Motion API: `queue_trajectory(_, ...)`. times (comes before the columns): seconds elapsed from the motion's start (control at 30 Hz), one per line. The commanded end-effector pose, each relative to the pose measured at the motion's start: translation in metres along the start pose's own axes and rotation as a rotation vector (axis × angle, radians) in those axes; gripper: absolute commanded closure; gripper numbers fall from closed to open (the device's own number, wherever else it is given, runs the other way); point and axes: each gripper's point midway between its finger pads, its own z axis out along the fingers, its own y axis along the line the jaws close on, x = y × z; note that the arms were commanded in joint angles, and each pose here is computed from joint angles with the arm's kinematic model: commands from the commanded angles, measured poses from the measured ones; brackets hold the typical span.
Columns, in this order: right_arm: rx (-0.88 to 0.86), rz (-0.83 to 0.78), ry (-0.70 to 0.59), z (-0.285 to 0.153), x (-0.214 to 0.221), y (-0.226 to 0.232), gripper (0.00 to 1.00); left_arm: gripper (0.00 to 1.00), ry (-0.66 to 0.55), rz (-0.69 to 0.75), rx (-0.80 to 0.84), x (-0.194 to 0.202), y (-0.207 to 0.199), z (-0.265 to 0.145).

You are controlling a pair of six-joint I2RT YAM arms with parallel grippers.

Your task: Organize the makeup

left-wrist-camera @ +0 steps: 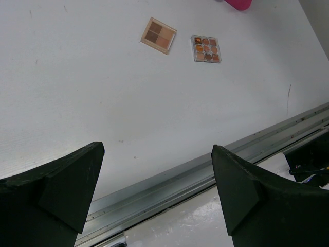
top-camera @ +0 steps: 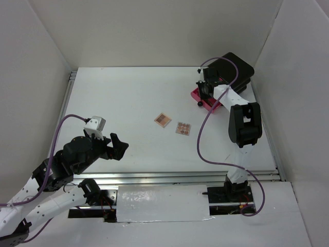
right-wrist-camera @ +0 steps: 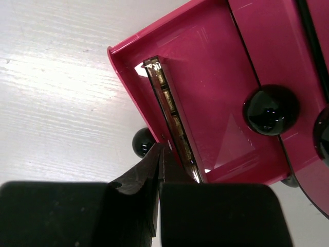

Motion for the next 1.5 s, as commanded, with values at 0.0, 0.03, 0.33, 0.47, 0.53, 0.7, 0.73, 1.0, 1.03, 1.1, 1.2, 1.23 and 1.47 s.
queue_trajectory(0.0, -0.034, 0.021, -0.084, -0.016, -0.026, 0.002, 1.00, 0.00, -0.038, 0.008, 0.028, -0.010, -0.007, 0.003)
queue_trajectory(0.03, -0.030, 0.023, -0.081, -0.015, -0.024, 0.002, 1.00, 0.01, -0.035, 0.008, 0.026, -0.010, -0.007, 0.003)
queue_trajectory(0.33, 0.014, 0.027, -0.014, 0.001, -0.008, -0.005, 1.00, 0.01, -0.043, 0.005, 0.031, -0.011, -0.007, 0.001)
queue_trajectory(0.47, 0.028, 0.030, 0.002, 0.005, -0.005, -0.006, 1.00, 0.01, -0.041, 0.005, 0.030, -0.011, -0.007, 0.002)
queue_trajectory(0.53, 0.035, 0.034, 0.003, 0.006, -0.004, -0.007, 1.00, 0.01, -0.041, 0.007, 0.030, -0.011, -0.007, 0.002)
queue_trajectory(0.7, 0.044, 0.044, 0.025, 0.011, 0.000, -0.009, 1.00, 0.01, -0.045, 0.004, 0.030, -0.012, -0.007, 0.001)
queue_trajectory(0.73, 0.048, 0.044, 0.023, 0.012, 0.000, -0.009, 1.00, 0.01, -0.042, 0.005, 0.029, -0.011, -0.006, 0.001)
queue_trajectory(1.0, 0.080, 0.055, 0.004, 0.006, -0.005, -0.016, 1.00, 0.01, -0.043, 0.005, 0.031, -0.011, -0.007, 0.001)
queue_trajectory(1.03, 0.082, 0.055, -0.001, 0.004, -0.007, -0.017, 1.00, 0.01, -0.044, 0.004, 0.031, -0.011, -0.007, 0.001)
queue_trajectory(1.1, 0.087, 0.056, -0.006, 0.003, -0.010, -0.018, 1.00, 0.01, -0.045, 0.004, 0.032, -0.012, -0.007, 0.001)
queue_trajectory(1.2, 0.106, 0.055, 0.001, 0.004, -0.008, -0.022, 1.00, 0.01, -0.045, 0.003, 0.029, -0.011, -0.006, 0.001)
queue_trajectory(1.23, 0.113, 0.054, 0.001, 0.003, -0.008, -0.024, 1.00, 0.01, -0.046, 0.002, 0.031, -0.011, -0.006, 0.000)
queue_trajectory(1.47, 0.171, 0.068, 0.025, 0.011, 0.003, -0.036, 1.00, 0.01, -0.045, 0.004, 0.033, -0.011, -0.007, 0.001)
